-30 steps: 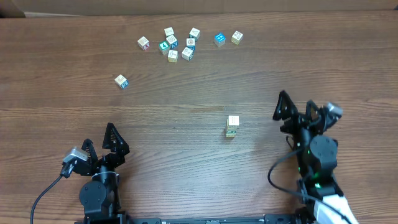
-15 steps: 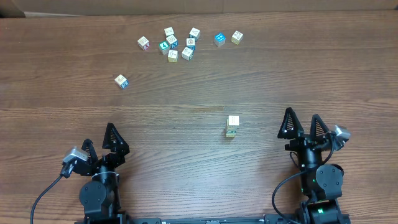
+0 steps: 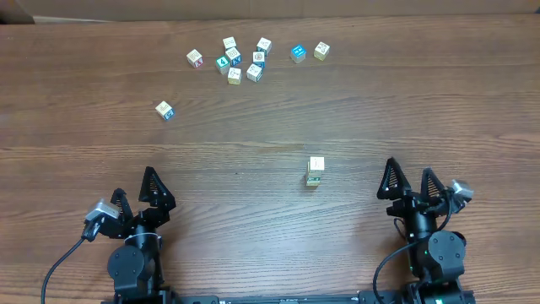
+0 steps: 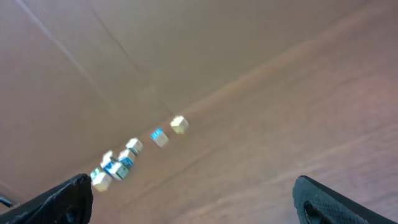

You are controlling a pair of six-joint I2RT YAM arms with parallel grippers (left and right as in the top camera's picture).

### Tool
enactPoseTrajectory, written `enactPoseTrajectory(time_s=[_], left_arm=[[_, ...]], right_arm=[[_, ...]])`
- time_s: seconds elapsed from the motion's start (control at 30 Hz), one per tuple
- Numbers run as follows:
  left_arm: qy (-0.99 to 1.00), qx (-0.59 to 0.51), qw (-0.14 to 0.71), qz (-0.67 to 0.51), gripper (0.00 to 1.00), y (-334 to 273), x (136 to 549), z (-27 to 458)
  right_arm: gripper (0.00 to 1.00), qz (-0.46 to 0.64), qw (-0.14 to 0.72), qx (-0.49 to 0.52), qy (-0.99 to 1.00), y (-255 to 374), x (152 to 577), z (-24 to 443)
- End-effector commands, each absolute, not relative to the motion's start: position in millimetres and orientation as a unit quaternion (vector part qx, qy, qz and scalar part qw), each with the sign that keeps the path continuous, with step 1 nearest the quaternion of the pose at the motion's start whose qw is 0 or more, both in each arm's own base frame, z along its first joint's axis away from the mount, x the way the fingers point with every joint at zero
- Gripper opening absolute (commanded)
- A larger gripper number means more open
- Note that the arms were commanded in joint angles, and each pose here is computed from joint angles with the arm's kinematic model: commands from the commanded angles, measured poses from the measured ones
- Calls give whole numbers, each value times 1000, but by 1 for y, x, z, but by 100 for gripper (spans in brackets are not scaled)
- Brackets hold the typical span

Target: Form a tower

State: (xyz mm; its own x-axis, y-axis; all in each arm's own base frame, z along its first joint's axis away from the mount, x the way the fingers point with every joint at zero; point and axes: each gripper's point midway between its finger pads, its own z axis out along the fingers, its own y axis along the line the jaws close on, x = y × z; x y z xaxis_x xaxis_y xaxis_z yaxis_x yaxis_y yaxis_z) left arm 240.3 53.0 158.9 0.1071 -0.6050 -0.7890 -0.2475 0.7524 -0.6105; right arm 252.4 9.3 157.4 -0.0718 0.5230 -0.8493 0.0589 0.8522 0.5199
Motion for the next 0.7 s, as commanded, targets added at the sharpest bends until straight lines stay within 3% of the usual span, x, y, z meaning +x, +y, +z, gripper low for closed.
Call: enactPoseTrajectory(time_s=[0.0, 0.67], left_arm=[[655, -318, 673, -128, 99, 53, 240, 160], [655, -318, 673, -128, 100, 53, 240, 160]], right_arm=[[100, 180, 658, 203, 702, 9, 249, 160], [100, 161, 686, 228, 671, -12, 246, 174]])
